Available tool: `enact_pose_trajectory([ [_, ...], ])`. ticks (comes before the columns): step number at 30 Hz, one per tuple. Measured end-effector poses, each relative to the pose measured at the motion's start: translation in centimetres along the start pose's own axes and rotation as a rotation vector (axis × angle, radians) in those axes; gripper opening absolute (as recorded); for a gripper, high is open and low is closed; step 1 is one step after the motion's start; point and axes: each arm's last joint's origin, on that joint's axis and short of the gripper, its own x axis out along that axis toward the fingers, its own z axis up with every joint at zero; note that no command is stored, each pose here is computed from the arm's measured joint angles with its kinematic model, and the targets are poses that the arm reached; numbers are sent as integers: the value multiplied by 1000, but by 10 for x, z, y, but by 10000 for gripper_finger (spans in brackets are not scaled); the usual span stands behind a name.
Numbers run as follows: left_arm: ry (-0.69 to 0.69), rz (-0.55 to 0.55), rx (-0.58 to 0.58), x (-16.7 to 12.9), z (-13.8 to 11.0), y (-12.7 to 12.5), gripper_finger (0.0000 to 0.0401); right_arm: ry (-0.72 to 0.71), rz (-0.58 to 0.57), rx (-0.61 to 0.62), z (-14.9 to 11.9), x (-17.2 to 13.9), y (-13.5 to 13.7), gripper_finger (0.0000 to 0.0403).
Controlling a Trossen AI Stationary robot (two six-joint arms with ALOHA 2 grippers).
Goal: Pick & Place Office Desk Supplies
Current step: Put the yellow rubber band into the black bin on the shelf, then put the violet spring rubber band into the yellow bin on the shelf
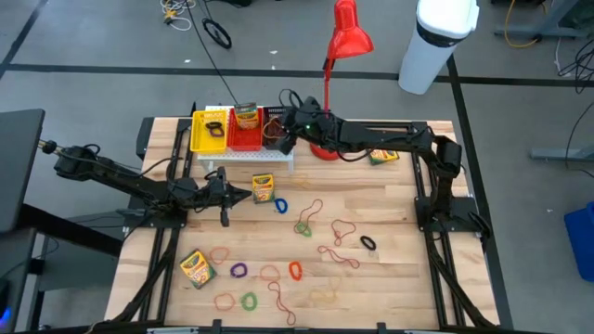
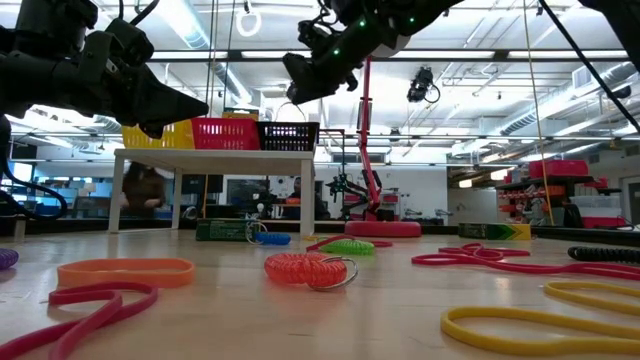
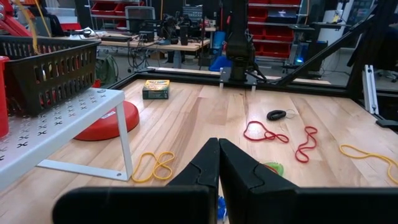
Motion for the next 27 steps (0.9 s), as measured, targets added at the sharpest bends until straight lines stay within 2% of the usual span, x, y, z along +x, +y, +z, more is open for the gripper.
enact_pose_trajectory([
  [3,0,0,0,0,0,0,10,19,-49,-7,-1,0,-1,40],
  [7,0,0,0,0,0,0,10,35,-128,8,-2,-1,-2,97],
  [11,0,0,0,0,0,0,10,33,-123,-9,1,-8,0,158],
  [14,0,0,0,0,0,0,10,15,-110,-24,14,-31,1,177],
  [17,0,0,0,0,0,0,10,-3,-64,-37,25,-63,5,152],
  [20,3,0,1,0,0,0,10,-29,40,-32,18,-90,16,90],
  [23,-1,0,0,0,0,0,10,-52,141,-32,-8,-111,33,20],
  [25,0,0,0,0,0,0,10,-65,180,-42,-32,-123,48,12],
  [27,0,0,0,0,0,0,10,-69,188,-34,-60,-132,60,25],
])
